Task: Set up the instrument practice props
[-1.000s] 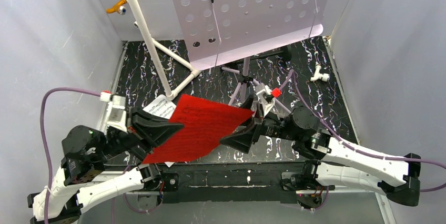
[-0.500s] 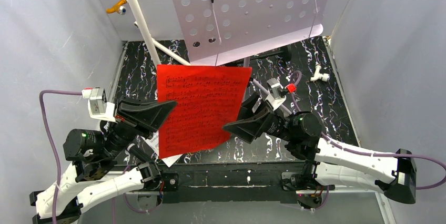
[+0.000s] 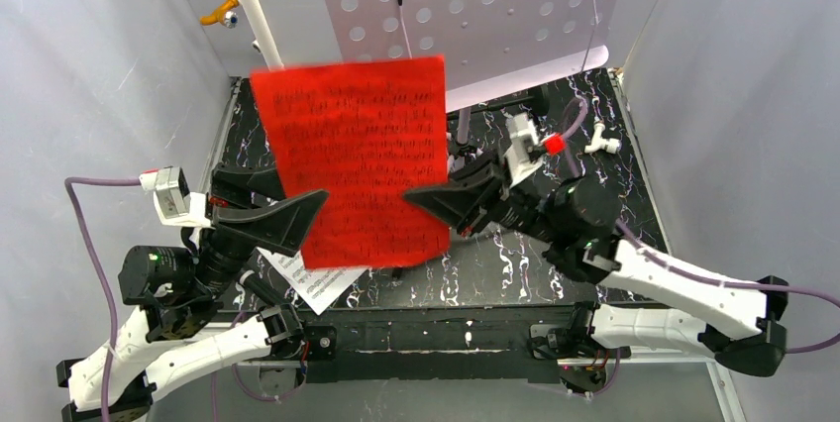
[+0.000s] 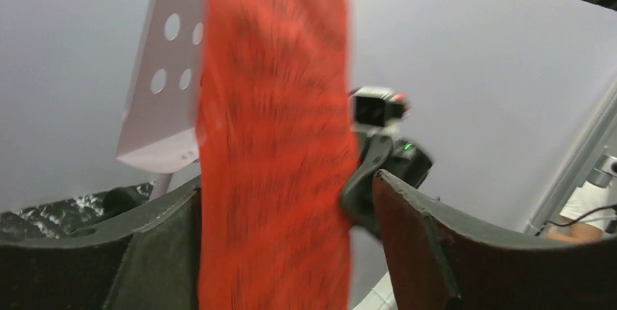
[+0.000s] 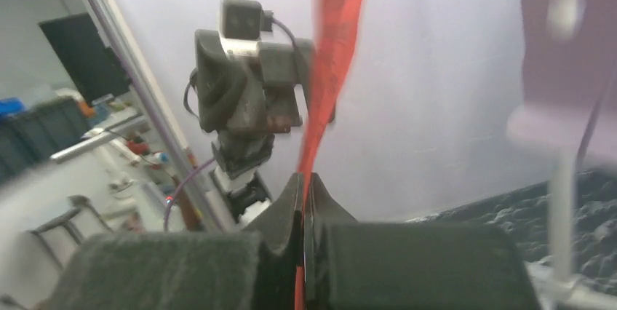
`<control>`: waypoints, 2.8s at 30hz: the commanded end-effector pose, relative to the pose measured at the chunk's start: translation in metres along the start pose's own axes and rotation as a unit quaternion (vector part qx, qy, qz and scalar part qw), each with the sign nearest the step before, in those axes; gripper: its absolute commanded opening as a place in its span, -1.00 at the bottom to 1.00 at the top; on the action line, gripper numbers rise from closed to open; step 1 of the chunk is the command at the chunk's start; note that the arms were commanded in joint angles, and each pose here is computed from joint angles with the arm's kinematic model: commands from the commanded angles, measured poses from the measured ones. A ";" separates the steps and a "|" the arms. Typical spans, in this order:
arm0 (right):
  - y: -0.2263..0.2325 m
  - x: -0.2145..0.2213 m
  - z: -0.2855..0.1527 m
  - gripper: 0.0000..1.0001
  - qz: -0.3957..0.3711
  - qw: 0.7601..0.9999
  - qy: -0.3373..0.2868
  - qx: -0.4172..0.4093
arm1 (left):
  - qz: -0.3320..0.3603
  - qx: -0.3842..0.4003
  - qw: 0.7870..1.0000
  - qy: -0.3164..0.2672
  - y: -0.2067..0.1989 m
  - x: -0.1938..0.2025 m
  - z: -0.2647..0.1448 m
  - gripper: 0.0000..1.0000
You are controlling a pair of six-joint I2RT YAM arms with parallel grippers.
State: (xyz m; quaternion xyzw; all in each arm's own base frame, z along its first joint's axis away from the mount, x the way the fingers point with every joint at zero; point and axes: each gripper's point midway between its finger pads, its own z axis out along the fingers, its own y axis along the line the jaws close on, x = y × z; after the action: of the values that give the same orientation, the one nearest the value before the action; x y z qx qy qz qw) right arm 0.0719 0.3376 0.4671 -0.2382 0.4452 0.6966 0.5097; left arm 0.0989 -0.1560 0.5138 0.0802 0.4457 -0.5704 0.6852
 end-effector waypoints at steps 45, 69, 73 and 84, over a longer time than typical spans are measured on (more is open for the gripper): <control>-0.052 -0.302 -0.048 -0.97 -0.319 0.760 -0.171 0.540 | 0.173 -0.210 0.950 0.152 0.059 0.035 0.142 0.77; -0.064 -0.282 -0.054 -0.97 -0.285 0.762 -0.215 0.539 | 0.166 -0.266 0.948 0.058 0.076 0.026 0.178 -0.23; -0.063 -0.282 -0.054 -0.97 -0.286 0.765 -0.216 0.535 | 0.158 -0.262 0.951 0.049 0.074 0.026 0.184 -0.40; -0.064 -0.282 -0.054 -0.97 -0.279 0.766 -0.224 0.534 | 0.161 -0.256 0.952 0.048 0.074 0.029 0.185 -0.79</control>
State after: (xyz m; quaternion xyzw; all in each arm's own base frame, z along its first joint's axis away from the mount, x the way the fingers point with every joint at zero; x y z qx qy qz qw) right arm 0.2339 0.1718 0.6233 0.0826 0.5540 0.1749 0.8097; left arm 0.2617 -0.2791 0.5518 0.0236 0.6141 -0.2998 0.7297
